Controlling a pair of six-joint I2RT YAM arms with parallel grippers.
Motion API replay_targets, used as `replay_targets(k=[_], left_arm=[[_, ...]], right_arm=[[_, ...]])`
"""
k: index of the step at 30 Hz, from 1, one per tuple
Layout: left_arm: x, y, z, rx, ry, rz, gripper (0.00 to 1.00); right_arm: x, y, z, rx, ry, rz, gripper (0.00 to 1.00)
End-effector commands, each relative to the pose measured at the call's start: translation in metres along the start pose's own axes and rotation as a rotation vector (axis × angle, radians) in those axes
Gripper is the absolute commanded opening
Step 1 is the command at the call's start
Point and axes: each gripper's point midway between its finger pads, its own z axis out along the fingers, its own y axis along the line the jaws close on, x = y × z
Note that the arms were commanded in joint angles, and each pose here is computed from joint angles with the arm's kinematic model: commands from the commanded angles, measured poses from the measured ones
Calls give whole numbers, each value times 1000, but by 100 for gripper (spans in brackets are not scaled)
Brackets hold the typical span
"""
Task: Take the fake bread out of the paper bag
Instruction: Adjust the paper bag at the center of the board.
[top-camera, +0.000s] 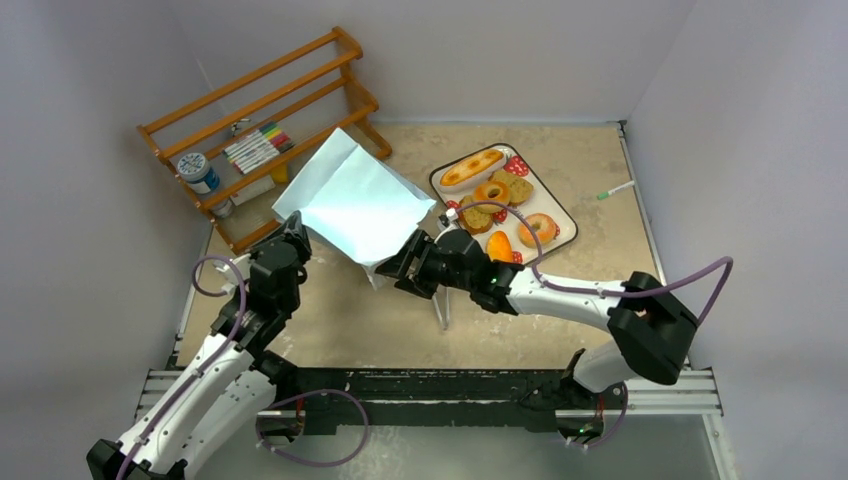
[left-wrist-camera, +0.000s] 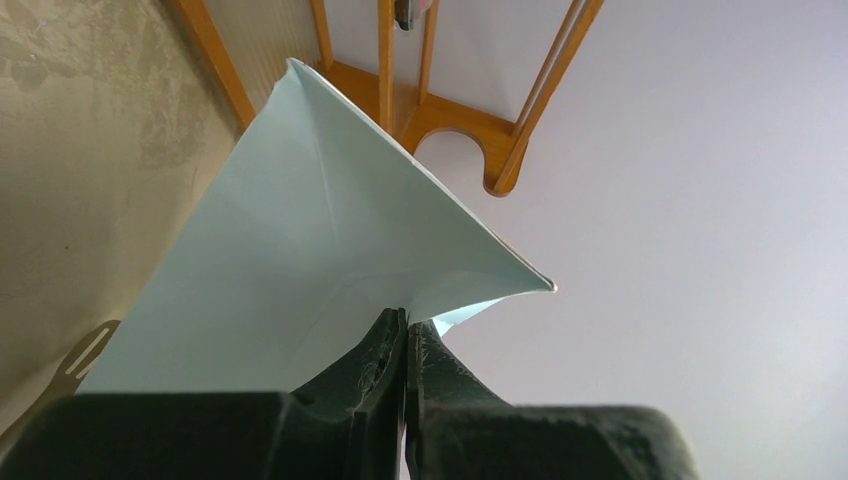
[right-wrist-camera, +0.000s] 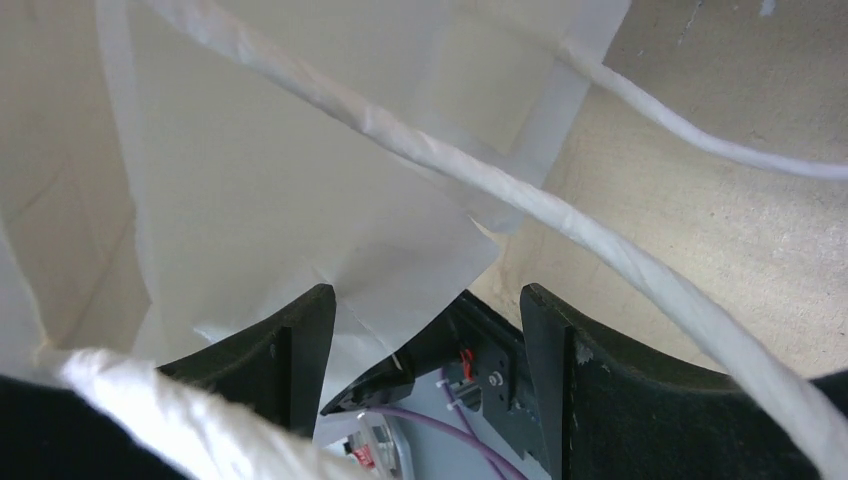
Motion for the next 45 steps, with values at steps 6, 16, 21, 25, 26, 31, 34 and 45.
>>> replay_targets(k=[6, 16, 21, 25, 26, 31, 34, 45], left_arm=[[13, -45, -6, 60, 62, -335, 0], [23, -50, -5, 47, 94, -365, 0], [38, -60, -4, 44, 137, -389, 0], [47, -68, -4, 37, 158, -385, 0], [48, -68, -4, 35, 164, -384, 0], [52, -62, -3, 5, 168, -355, 0], [50, -58, -3, -5, 165, -349, 0], [42, -41, -4, -28, 162, -356, 0]], right_arm=[[-4, 0, 14, -19, -44, -2, 71], [-7, -4, 27, -122, -82, 55, 71], [-11, -6, 28, -207, -119, 93, 72], [-17, 2, 29, -304, -153, 111, 72], [-18, 5, 31, -324, -154, 113, 72], [-20, 21, 39, -429, -158, 120, 74], [-27, 31, 41, -446, -186, 111, 75], [-44, 43, 32, -395, -223, 55, 10]])
